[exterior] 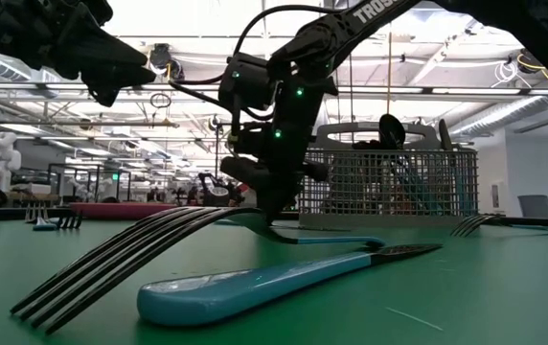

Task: Sort silverware
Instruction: Put the top black knife into the cutlery rack with the other black knife

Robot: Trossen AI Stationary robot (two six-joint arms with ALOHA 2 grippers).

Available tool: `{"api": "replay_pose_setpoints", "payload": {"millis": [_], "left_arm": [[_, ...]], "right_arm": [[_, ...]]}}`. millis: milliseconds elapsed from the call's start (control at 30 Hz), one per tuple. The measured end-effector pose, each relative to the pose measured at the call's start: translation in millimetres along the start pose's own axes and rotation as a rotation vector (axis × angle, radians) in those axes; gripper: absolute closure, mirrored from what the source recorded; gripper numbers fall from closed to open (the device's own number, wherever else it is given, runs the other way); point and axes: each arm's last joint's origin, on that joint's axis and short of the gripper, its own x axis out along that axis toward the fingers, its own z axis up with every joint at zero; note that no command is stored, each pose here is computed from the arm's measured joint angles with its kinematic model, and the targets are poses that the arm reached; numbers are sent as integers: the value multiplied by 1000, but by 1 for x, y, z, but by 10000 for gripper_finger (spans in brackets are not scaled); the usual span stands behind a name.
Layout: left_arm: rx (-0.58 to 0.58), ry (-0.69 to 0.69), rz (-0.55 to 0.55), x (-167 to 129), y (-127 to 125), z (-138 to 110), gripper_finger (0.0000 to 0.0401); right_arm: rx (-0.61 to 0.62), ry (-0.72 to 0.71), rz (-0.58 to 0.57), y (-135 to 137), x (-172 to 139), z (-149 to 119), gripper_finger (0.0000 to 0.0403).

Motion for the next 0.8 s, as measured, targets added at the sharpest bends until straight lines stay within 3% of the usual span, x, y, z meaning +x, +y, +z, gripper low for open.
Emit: {"api": "replay_pose_setpoints", "payload": {"millis": [800], "left_arm": [[1,2,-3,0,0,0,251]], "right_arm": [[-11,-101,28,-2,-30,11,401]]}}
